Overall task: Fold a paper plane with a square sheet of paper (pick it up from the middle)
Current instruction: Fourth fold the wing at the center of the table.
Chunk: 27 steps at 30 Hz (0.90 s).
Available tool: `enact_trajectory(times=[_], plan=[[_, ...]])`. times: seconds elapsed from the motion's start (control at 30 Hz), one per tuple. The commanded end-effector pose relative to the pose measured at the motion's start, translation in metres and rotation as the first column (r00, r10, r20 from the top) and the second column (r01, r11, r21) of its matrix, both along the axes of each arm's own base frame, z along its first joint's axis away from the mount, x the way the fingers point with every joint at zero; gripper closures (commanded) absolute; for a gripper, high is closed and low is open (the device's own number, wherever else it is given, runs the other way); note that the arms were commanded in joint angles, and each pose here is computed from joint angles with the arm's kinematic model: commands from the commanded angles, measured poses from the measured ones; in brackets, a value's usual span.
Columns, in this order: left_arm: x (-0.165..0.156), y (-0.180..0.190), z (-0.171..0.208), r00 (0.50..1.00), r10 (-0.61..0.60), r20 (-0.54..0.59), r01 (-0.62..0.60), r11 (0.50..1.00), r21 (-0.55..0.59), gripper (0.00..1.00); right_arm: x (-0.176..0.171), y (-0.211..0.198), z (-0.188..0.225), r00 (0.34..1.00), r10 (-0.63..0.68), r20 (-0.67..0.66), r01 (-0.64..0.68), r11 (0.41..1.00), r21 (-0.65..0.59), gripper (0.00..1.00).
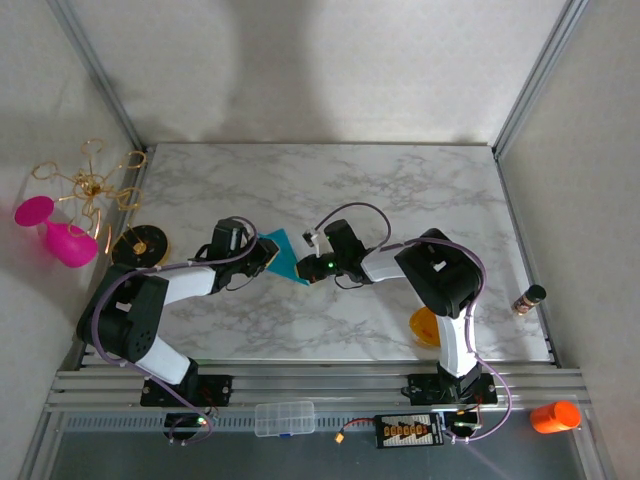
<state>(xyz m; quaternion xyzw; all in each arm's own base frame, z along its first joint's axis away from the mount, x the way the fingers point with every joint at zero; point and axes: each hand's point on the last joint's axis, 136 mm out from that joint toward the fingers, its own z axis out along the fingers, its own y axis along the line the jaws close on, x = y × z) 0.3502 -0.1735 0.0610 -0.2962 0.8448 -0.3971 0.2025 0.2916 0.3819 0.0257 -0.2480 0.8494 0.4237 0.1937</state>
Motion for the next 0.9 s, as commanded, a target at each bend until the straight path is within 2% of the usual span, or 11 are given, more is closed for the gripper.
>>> enact_trajectory(times=[0.0,0.3,0.67,0.87], plan=[[0.0,-0.005,-0.003,1.0,-0.013,0.003,0.013,0.999,-0.037,0.76,-0.014,-0.004,-0.023,0.991,-0.011,-0.132,0.005,0.999,-0.047,0.99],[-0.002,-0.02,-0.012,0.998,-0.063,-0.015,0.061,0.994,-0.089,0.74,-0.016,-0.006,-0.023,0.987,-0.014,-0.163,0.003,0.997,-0.073,0.96],[-0.006,-0.014,-0.028,0.997,-0.058,-0.057,0.055,0.998,-0.04,0.72,-0.02,0.001,-0.01,0.986,0.047,-0.163,-0.053,0.998,-0.037,0.84],[-0.01,-0.009,-0.039,0.995,-0.047,-0.09,0.048,0.999,0.001,0.77,-0.021,0.004,-0.007,0.985,0.071,-0.158,-0.077,0.997,-0.03,0.83]])
